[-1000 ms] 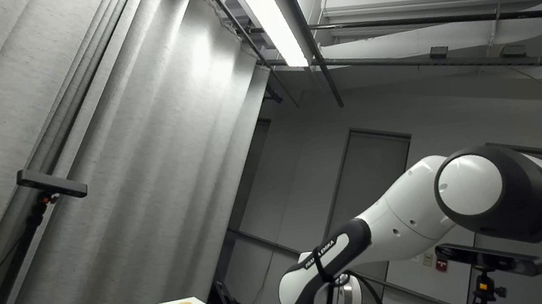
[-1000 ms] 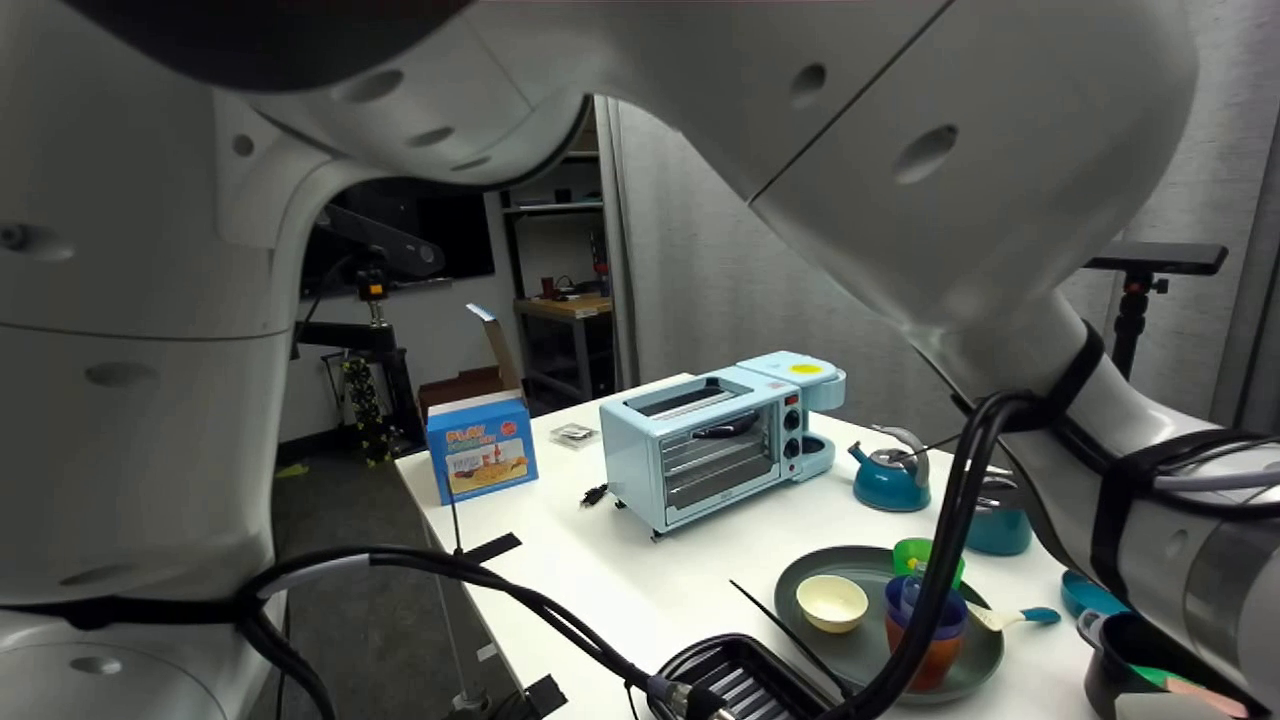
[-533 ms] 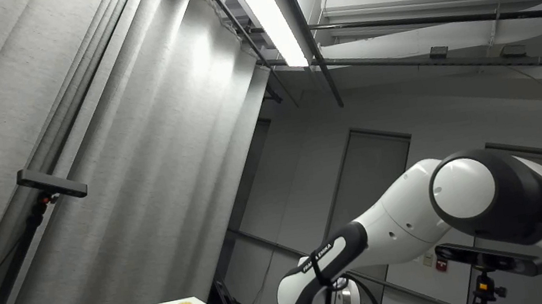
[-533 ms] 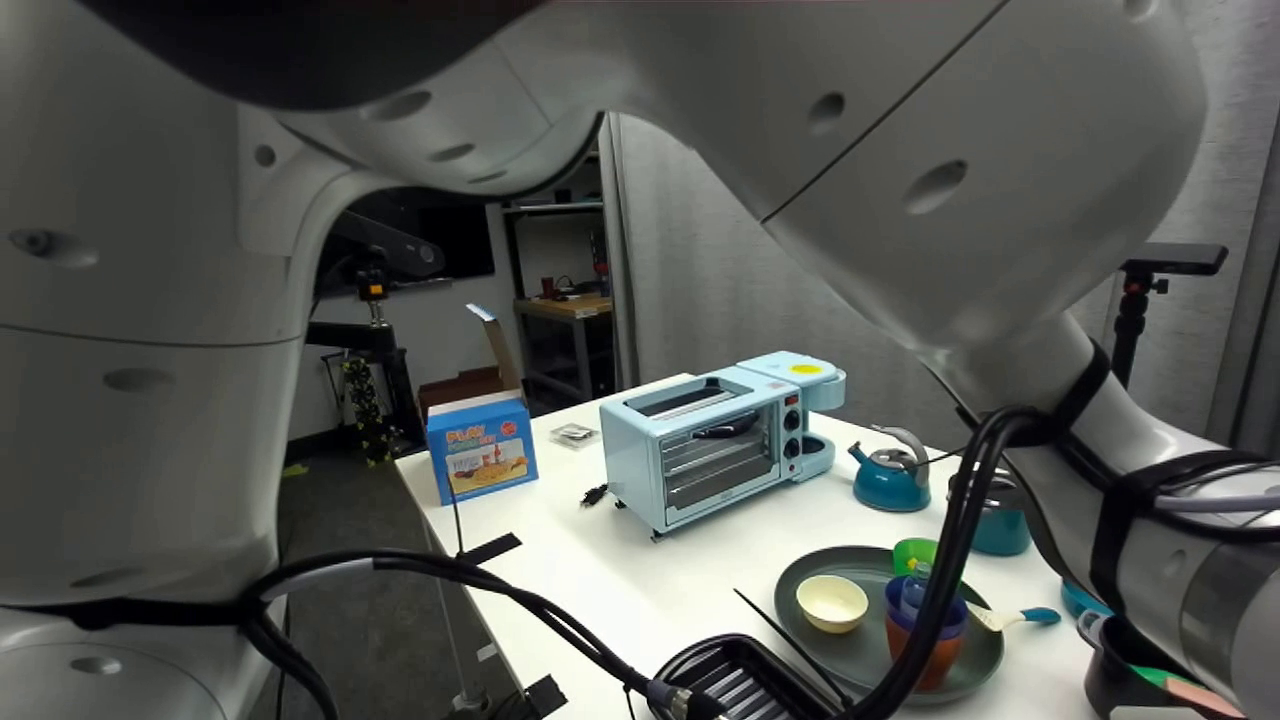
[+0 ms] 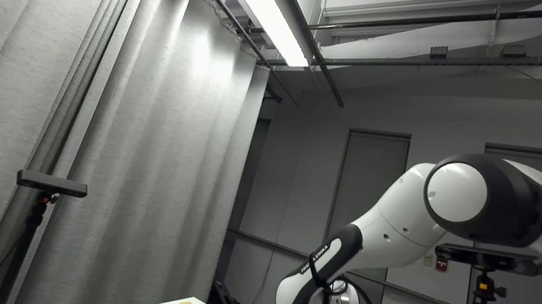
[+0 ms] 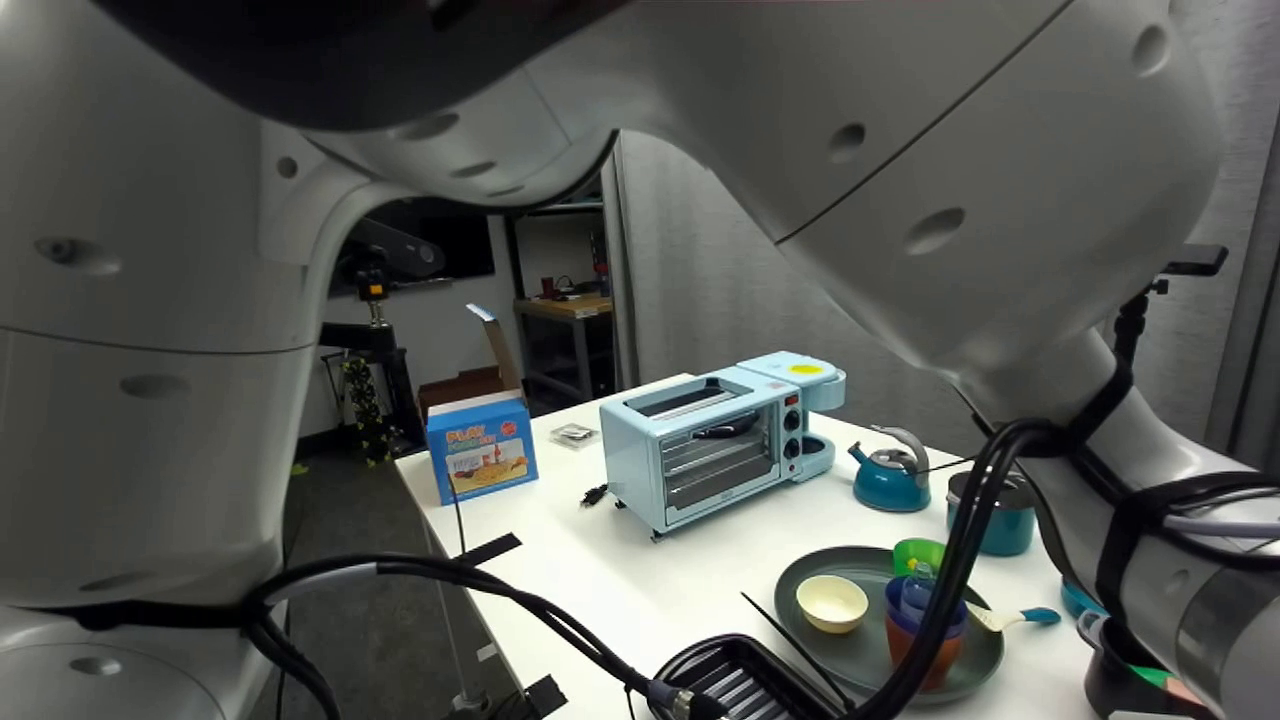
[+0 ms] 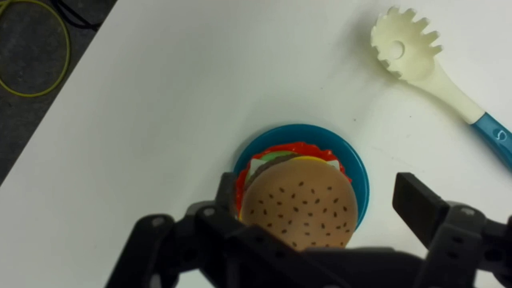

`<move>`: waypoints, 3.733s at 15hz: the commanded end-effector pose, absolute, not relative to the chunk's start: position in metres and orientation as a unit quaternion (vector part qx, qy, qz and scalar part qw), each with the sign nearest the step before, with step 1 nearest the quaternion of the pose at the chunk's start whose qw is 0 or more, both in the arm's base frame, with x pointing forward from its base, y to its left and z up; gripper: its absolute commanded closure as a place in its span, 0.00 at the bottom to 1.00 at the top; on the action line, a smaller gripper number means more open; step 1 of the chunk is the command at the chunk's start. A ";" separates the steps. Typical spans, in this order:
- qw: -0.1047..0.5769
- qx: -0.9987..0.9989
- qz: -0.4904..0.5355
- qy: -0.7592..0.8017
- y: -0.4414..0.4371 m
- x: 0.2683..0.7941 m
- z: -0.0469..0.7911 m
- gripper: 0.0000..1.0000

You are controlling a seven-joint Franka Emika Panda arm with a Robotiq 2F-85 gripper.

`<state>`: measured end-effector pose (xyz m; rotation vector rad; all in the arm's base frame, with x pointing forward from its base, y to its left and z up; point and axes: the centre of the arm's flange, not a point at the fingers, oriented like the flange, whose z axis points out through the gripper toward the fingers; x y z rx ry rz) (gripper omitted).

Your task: Put the toy burger in the black pot

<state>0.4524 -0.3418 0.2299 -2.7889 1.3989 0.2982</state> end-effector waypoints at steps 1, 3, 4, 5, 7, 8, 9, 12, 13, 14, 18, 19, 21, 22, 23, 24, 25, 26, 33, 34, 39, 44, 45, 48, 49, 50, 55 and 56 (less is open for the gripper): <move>0.016 -0.887 0.084 0.453 -0.354 0.455 0.225 0.00; 0.014 -0.886 0.085 0.455 -0.357 0.453 0.224 0.00; 0.014 -0.886 0.085 0.456 -0.358 0.453 0.223 0.00; 0.014 -0.885 0.086 0.457 -0.359 0.452 0.222 0.00; 0.013 -0.884 0.087 0.458 -0.361 0.452 0.221 0.00; 0.013 -0.884 0.088 0.458 -0.361 0.452 0.220 0.00; 0.012 -0.884 0.088 0.458 -0.361 0.452 0.220 0.00; 0.011 -0.884 0.089 0.458 -0.362 0.453 0.218 0.26; 0.011 -0.884 0.089 0.458 -0.362 0.454 0.217 0.29; 0.011 -0.884 0.090 0.459 -0.363 0.454 0.216 0.32; 0.010 -0.884 0.089 0.458 -0.362 0.455 0.217 0.56; 0.009 -0.884 0.089 0.458 -0.362 0.455 0.218 0.56; 0.008 -0.885 0.086 0.458 -0.360 0.454 0.224 0.56; 0.007 -0.885 0.085 0.457 -0.358 0.453 0.229 0.56; 0.005 -0.886 0.084 0.457 -0.356 0.452 0.234 0.56; 0.003 -0.886 0.080 0.456 -0.353 0.452 0.240 0.56; 0.001 -0.887 0.077 0.455 -0.351 0.452 0.244 0.56; 0.000 -0.888 0.074 0.455 -0.349 0.453 0.249 0.56; -0.013 -0.903 0.062 0.426 -0.319 0.468 0.287 0.56; -0.014 -0.906 0.063 0.419 -0.314 0.471 0.291 0.56; -0.027 -0.921 0.086 0.379 -0.292 0.487 0.296 0.56; -0.062 -0.940 0.127 0.311 -0.256 0.507 0.293 0.56; -0.069 -0.943 0.133 0.296 -0.250 0.511 0.293 0.56; -0.086 -0.952 0.145 0.255 -0.233 0.533 0.298 0.56; -0.091 -0.954 0.146 0.244 -0.228 0.540 0.301 0.56; -0.095 -0.957 0.148 0.232 -0.220 0.549 0.304 0.56; -0.109 -0.967 0.145 0.180 -0.190 0.586 0.318 0.56; -0.110 -0.968 0.143 0.172 -0.185 0.593 0.321 0.56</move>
